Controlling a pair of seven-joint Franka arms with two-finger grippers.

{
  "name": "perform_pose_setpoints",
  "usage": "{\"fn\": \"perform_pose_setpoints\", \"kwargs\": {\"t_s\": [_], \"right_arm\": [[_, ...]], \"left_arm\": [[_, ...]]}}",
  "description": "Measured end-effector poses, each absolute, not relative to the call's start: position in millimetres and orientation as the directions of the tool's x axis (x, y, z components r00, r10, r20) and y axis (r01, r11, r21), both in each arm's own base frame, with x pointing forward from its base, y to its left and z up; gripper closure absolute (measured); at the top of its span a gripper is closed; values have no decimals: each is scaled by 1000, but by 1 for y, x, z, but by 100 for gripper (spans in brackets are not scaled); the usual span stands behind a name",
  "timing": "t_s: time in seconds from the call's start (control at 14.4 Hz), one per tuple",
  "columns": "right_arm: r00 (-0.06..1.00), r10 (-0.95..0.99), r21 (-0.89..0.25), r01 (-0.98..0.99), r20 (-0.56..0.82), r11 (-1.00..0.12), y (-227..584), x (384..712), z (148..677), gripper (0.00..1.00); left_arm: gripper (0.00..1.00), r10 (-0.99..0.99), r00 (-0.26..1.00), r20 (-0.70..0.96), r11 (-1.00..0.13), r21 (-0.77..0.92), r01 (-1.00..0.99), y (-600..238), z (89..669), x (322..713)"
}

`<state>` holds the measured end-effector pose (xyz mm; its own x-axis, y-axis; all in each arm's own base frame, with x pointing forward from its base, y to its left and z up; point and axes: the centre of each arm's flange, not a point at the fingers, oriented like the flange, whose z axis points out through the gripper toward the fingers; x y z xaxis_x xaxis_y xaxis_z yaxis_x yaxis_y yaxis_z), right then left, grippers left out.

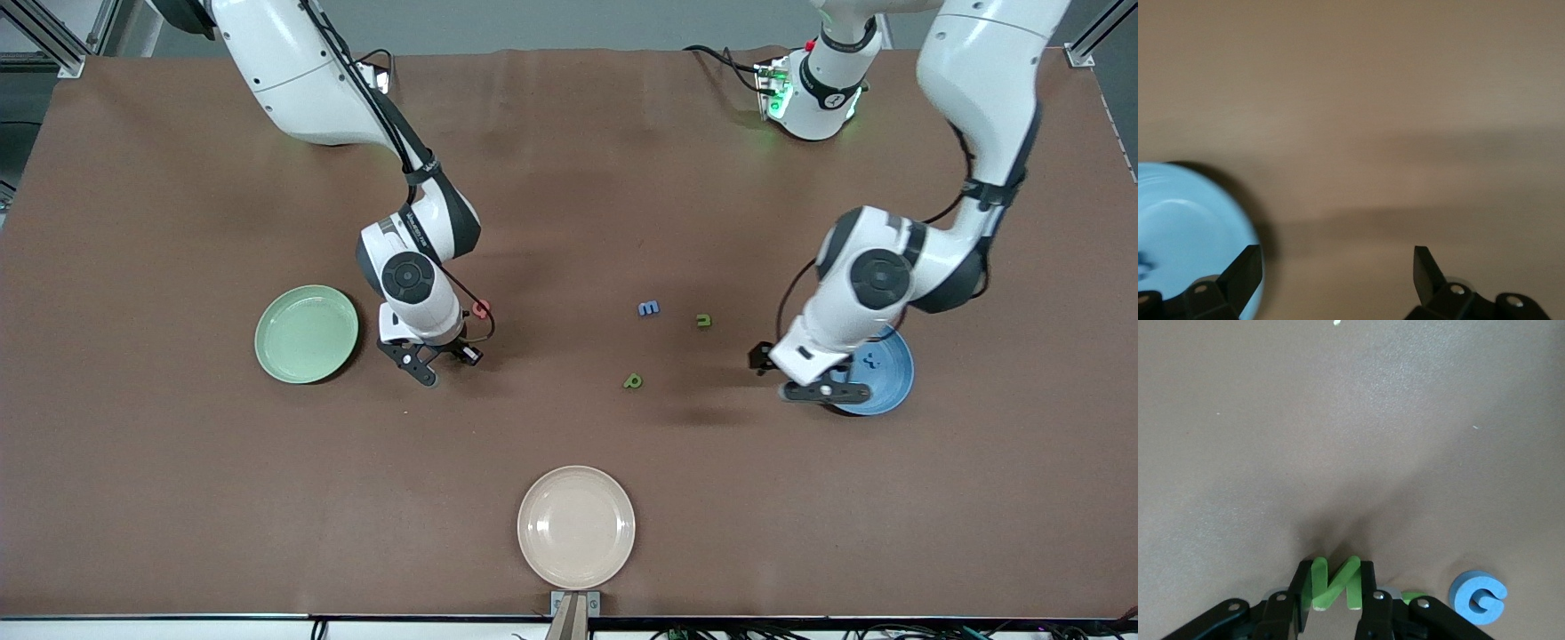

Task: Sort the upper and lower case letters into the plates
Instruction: 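Grasp the green d with the left gripper while the right gripper places the N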

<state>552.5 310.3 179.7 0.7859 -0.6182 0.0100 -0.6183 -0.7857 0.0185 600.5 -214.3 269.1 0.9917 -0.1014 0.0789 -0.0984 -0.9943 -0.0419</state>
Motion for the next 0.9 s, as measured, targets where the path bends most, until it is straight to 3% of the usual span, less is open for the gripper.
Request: {"fn": "perform_pose_setpoints", "kwargs": {"t_s": [0.28,0.56,0.9], "right_arm": [[790,-614,80,-611,-13,-788,274,566,194,67],[831,-556,82,-551,-38,-830,196,584,249,67],[875,-480,59,-477,-57,-877,71,559,258,67]], "left_arm": [[0,-254,961,106,-966,-82,-246,-296,246,595],[0,-443,892,89,-896,-84,-437,-337,227,589],[1,-614,786,76,-789,-66,-610,-375,211,578]]}}
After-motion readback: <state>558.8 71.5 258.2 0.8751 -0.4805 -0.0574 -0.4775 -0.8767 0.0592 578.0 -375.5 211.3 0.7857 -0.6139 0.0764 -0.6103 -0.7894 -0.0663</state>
